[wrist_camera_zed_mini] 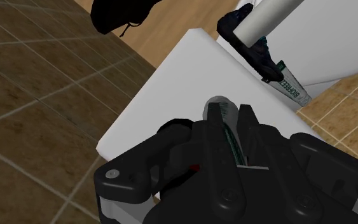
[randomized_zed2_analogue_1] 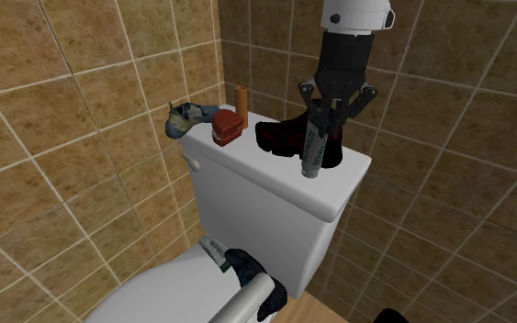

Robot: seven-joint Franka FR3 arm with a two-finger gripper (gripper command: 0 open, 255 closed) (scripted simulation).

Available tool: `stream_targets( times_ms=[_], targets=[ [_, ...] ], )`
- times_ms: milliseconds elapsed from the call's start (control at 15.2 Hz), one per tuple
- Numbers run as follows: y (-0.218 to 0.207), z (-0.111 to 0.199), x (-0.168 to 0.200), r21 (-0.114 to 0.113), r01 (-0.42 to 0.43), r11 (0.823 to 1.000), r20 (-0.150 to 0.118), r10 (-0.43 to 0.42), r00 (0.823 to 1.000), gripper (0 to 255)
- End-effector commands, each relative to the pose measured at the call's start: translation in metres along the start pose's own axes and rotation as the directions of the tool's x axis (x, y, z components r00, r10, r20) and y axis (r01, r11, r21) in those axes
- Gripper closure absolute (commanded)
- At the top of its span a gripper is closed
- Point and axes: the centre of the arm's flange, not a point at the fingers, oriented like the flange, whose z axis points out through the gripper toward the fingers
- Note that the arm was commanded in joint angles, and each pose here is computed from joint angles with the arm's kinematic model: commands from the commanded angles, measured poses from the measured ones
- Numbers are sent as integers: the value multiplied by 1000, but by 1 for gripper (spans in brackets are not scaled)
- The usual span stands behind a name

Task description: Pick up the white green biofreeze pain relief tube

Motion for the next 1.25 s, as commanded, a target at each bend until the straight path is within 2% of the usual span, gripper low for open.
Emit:
stream_targets(
  times_ms=[0,1056,1188],
  targets=[
    [0,1,0,0,0,1000,1,0,1000,255],
    [-3,-77,-7,0,0,1000,1,0,1000,255],
    [-3,-78,-7,0,0,1000,1,0,1000,255]
  ],
)
